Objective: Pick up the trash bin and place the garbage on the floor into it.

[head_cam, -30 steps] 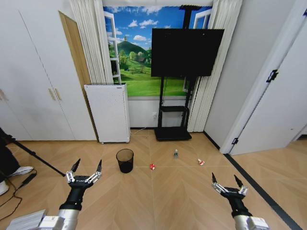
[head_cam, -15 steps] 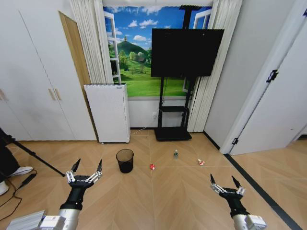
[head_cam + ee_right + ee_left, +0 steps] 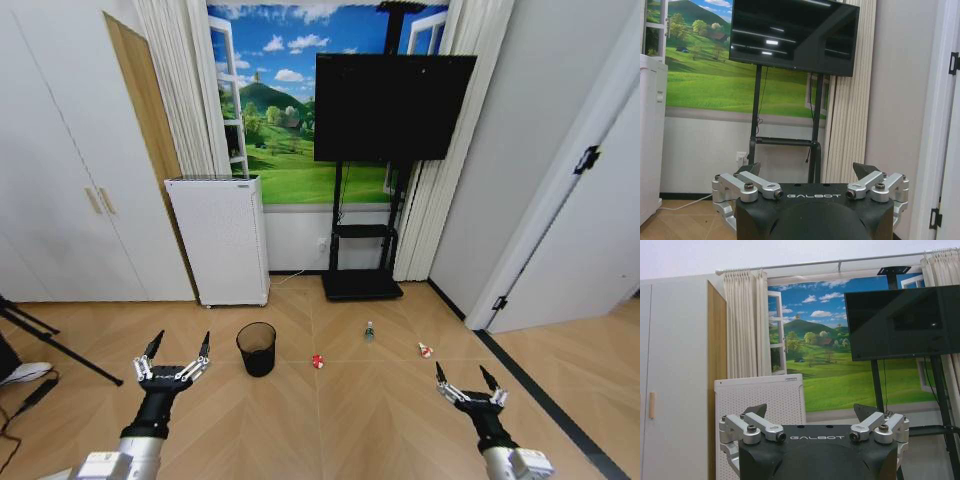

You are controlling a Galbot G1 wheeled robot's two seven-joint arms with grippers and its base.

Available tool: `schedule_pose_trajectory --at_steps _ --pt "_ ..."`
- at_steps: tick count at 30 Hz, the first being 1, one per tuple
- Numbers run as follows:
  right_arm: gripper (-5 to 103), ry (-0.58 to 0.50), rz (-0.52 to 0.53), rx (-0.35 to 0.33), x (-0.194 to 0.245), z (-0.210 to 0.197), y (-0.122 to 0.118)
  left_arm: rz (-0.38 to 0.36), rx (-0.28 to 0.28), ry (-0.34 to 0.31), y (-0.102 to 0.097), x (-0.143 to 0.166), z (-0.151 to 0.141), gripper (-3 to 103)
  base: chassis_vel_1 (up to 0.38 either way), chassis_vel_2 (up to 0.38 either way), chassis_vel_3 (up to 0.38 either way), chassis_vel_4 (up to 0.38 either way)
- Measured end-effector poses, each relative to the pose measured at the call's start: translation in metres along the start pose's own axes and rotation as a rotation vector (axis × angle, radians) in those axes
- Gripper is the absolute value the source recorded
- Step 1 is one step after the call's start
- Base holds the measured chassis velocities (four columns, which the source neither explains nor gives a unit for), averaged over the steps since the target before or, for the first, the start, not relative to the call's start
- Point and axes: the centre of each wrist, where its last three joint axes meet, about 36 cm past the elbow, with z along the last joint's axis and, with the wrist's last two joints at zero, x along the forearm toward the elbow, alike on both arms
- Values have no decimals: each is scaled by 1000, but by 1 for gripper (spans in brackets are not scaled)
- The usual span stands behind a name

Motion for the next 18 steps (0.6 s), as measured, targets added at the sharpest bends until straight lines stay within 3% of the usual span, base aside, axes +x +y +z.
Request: schedule_pose_trajectory --at_steps 18 --pt "100 -8 9 -4 -5 7 -2 -1 -6 3 -1 2 -2 98 -350 345 346 -347"
